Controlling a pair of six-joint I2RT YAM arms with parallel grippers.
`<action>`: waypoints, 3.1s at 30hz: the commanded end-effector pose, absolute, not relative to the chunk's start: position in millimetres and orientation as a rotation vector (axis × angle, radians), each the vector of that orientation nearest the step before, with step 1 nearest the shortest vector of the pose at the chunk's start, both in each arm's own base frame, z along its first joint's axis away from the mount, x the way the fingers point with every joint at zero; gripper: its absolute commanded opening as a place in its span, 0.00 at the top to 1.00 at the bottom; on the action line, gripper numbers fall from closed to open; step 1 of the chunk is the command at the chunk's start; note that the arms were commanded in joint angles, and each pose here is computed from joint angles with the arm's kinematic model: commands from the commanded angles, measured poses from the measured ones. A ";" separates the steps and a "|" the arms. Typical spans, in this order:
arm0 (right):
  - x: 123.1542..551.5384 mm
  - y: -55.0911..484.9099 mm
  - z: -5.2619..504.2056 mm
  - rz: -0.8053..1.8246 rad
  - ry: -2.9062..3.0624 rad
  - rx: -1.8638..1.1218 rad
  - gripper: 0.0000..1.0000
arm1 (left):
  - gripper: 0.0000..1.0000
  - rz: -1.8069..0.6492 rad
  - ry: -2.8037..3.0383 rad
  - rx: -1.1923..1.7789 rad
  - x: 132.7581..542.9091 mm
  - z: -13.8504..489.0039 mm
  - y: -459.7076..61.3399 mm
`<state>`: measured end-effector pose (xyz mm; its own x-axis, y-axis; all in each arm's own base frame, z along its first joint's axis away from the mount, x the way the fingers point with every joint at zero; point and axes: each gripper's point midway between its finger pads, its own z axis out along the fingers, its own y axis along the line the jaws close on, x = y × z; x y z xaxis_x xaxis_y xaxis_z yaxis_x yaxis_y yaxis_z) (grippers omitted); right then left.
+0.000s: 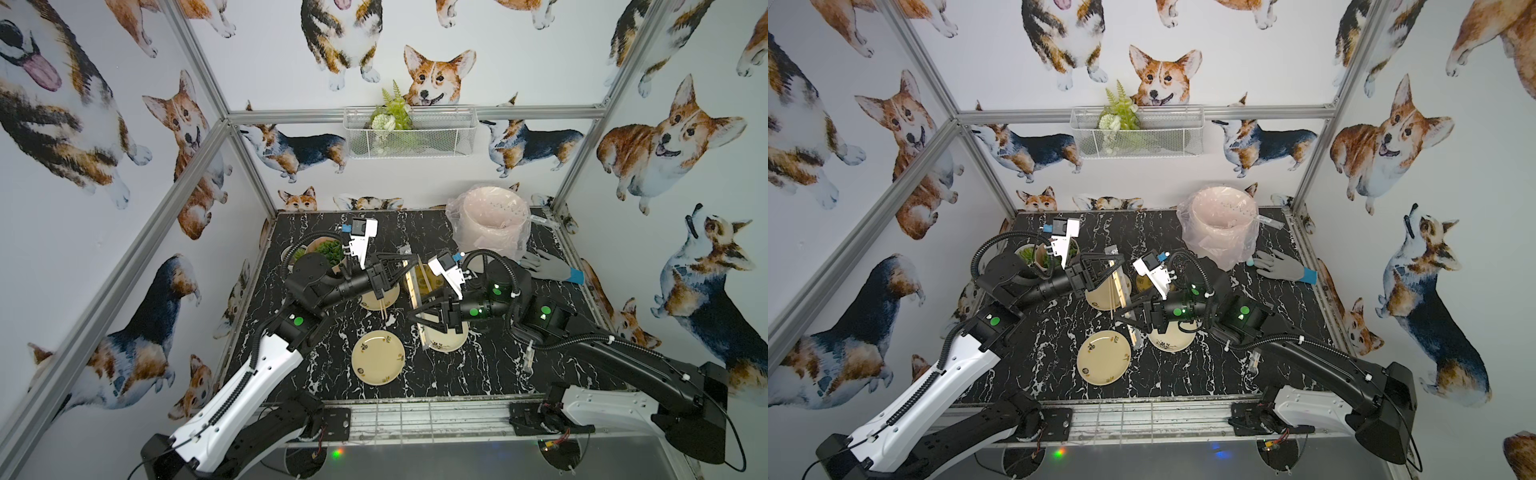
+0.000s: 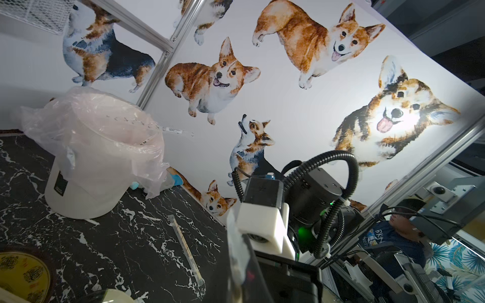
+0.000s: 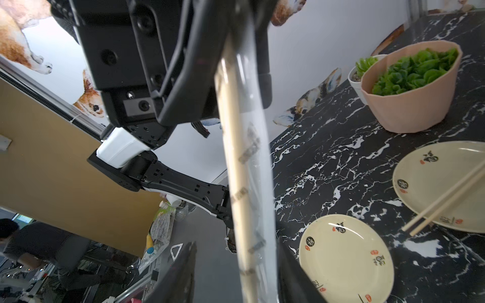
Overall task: Remove the packaging of disposable chopsticks
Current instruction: Pick up the disposable chopsticks from the center of the board, then remove the packet bag from the disposable chopsticks.
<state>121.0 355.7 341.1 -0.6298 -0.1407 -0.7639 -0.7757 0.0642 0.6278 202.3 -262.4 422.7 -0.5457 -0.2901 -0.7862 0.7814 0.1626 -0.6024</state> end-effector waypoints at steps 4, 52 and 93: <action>107.3 356.1 359.8 1.699 1.719 -0.971 0.66 | 1.00 -1.566 1.414 0.518 189.0 449.3 -255.2; 81.3 338.6 339.6 1.753 1.766 -1.138 1.00 | 0.74 -1.347 1.463 0.410 208.8 455.4 -223.6; 153.4 365.9 356.9 1.755 2.300 -0.444 1.00 | 1.00 -1.133 1.571 0.291 227.6 418.0 -203.2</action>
<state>111.6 361.6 348.8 -0.8878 -0.3100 -0.3401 -0.4086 0.1908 0.8926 240.4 -193.3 415.6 -0.3079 -0.3798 -0.8723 0.6555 0.5798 -0.4838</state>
